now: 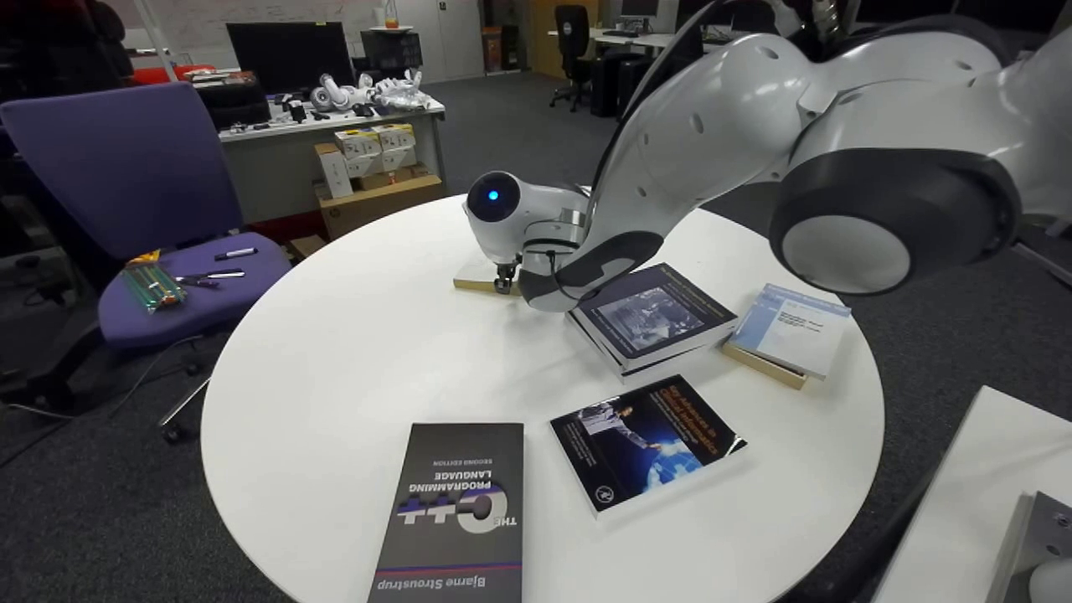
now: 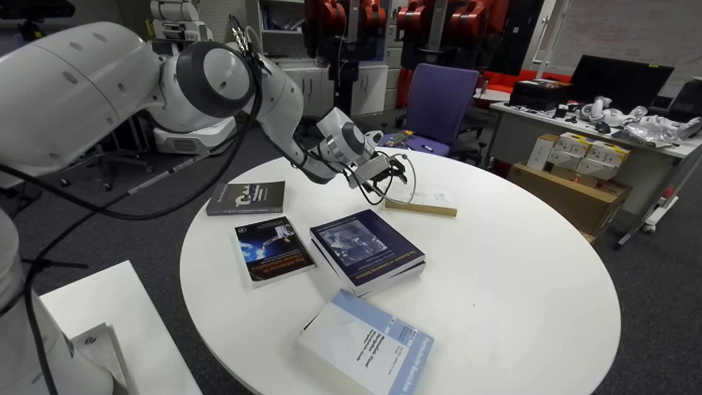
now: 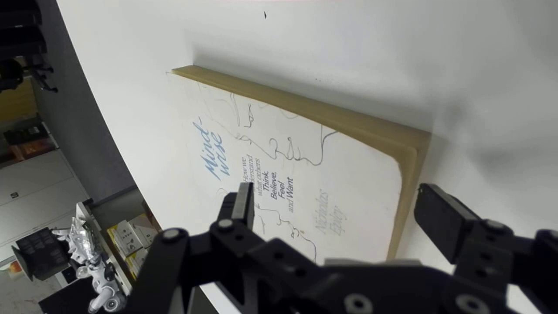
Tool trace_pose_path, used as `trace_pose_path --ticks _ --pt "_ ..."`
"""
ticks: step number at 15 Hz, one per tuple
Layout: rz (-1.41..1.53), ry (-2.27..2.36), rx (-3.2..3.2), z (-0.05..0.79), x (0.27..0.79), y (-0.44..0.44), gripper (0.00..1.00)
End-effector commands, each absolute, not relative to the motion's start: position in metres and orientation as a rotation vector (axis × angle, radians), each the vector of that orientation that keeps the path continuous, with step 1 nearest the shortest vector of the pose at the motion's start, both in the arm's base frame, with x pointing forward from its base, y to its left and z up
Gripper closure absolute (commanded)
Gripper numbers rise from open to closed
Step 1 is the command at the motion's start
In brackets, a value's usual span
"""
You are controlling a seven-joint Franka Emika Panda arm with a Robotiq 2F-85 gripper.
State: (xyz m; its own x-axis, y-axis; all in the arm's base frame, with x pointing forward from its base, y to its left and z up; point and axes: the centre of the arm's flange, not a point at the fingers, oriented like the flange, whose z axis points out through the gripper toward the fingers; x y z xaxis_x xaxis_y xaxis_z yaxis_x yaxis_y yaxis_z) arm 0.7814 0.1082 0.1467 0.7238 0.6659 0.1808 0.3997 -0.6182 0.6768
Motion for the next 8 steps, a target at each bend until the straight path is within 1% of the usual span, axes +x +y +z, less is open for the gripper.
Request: trace_pose_path --ticks 1,8 --pt "0.547 0.796 2.287 0.157 0.779 0.111 0.0" --pt "0.517 0.753 2.291 0.156 0.783 0.094 0.0"
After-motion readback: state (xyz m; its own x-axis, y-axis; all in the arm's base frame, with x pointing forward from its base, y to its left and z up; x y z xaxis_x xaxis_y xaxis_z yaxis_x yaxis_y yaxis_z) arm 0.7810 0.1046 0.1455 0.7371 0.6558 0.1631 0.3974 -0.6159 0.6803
